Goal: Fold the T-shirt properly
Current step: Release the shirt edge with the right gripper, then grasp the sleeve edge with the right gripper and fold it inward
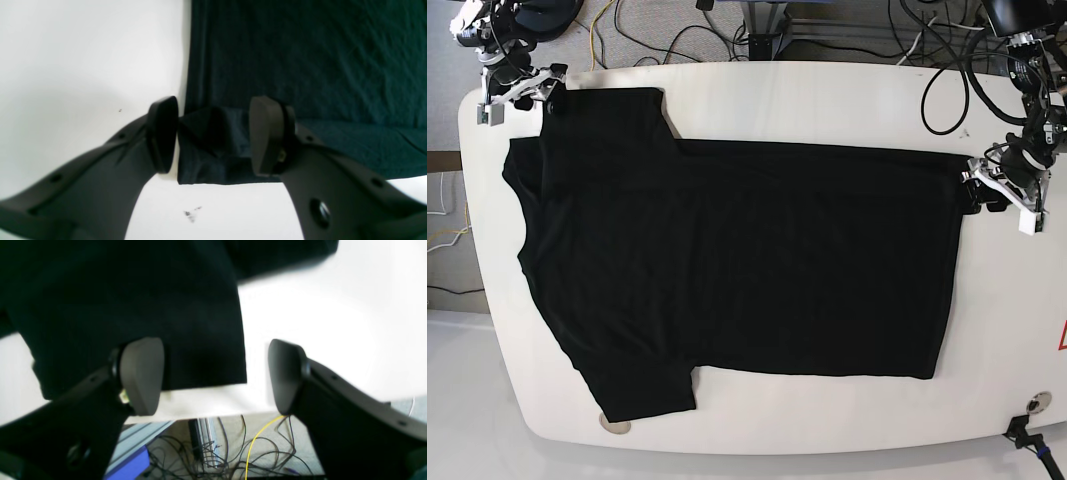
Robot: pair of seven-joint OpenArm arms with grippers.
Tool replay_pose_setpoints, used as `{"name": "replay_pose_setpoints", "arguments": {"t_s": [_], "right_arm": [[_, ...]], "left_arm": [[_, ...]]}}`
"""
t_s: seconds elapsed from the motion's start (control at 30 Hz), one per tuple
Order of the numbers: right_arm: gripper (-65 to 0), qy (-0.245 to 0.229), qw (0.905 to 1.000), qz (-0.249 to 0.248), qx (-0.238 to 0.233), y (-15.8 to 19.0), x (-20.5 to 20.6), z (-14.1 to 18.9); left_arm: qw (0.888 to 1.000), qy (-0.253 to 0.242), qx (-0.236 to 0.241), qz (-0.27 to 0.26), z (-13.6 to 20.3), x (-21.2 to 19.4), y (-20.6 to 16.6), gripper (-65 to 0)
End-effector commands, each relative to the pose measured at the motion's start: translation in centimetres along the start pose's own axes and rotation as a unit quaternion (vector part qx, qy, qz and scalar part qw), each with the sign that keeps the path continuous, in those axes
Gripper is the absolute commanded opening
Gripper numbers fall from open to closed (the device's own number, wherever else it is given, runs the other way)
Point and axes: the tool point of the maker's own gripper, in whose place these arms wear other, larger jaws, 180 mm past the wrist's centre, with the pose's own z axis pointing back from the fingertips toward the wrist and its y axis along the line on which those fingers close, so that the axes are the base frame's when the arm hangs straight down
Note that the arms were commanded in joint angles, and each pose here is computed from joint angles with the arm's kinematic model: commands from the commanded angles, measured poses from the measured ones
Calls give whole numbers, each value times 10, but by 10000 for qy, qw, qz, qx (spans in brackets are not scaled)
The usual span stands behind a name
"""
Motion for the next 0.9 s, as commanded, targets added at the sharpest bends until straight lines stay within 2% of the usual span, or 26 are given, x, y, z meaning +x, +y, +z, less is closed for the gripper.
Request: {"name": "replay_pose_setpoints", "arguments": {"t_s": [0.0,0.17,0.4,0.47,0.57,0.77,0.87], "right_arm": [[-180,-182,9997,170,-32,-3,12,3],[-180,21,9995,279,-170,-4,1,0],[-181,187,9997,154,86,18,-18,-10],[-200,213,9996,151,105,19,-20,-10],[-308,204,9996,144,121,20,-20,-10],[-632,164,9996,169,144,22,-16,-10],[-650,75,9982,573,183,36,3,-3]], "left_arm": [[9997,-232,-3,-104,5,17,1,-326],[9997,-227,-8,-107,4,17,1,-326],[9997,-232,-9,-113,4,17,0,-326],[9996,-238,-11,-118,5,18,0,-326],[9996,-238,-11,-118,5,18,0,-326],[9996,-245,-12,-119,5,19,0,-326],[9994,-312,-24,-130,4,25,-1,-326]]}}
